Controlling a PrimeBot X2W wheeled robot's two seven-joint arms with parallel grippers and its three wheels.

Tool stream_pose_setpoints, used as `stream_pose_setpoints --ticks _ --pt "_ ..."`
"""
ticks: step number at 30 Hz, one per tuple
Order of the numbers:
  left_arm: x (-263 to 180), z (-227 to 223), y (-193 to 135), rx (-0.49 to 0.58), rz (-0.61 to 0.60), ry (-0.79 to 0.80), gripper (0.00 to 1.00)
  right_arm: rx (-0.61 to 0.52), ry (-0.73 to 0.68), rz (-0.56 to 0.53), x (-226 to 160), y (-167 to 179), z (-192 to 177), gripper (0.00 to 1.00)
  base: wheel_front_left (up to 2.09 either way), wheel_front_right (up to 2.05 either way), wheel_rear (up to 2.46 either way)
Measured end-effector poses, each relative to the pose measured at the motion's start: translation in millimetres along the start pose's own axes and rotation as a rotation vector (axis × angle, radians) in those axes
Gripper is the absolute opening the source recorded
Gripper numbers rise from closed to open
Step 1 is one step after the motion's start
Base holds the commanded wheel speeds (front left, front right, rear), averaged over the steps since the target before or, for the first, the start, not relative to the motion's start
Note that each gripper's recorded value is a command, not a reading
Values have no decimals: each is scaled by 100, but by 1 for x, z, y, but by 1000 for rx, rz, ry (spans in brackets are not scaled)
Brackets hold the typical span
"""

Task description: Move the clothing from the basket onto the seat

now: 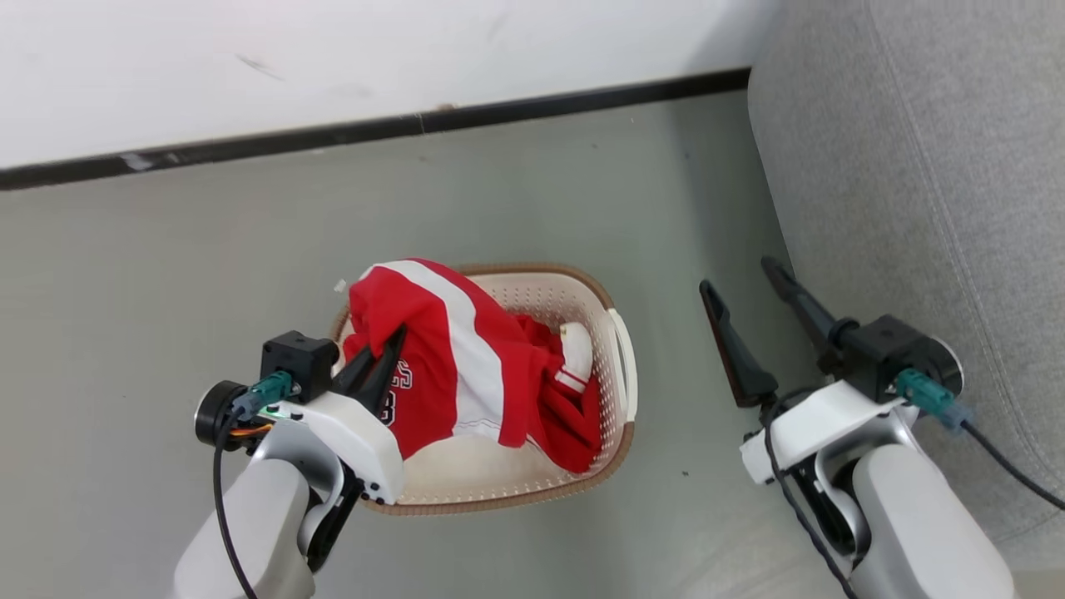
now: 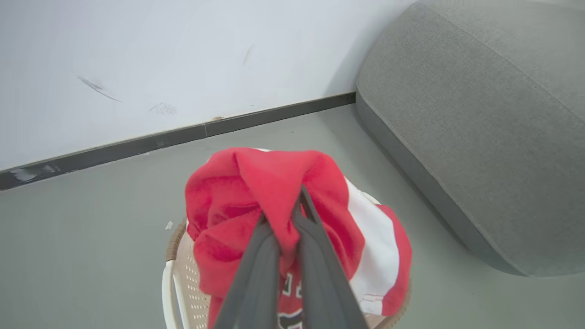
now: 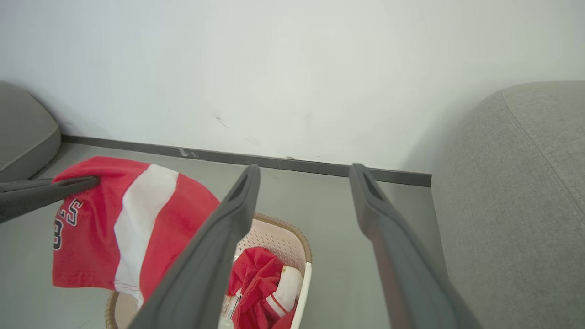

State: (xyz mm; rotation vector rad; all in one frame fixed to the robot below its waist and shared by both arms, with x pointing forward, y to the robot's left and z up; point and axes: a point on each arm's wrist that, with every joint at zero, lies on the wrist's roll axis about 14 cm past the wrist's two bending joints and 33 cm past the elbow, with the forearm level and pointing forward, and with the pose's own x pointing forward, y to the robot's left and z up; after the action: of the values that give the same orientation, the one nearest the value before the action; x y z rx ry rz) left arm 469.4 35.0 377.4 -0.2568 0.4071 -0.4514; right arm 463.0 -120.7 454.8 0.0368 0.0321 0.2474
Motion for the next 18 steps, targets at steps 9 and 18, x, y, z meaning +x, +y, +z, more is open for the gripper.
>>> stream_pose_setpoints --ticks 9,18 --pt "-31 36 -11 6 3 -123 0 -9 -20 75 -18 32 14 100 0 0 0" --pt "-57 56 -30 33 -23 -198 0 -16 -59 164 -29 66 30 100 0 0 0"
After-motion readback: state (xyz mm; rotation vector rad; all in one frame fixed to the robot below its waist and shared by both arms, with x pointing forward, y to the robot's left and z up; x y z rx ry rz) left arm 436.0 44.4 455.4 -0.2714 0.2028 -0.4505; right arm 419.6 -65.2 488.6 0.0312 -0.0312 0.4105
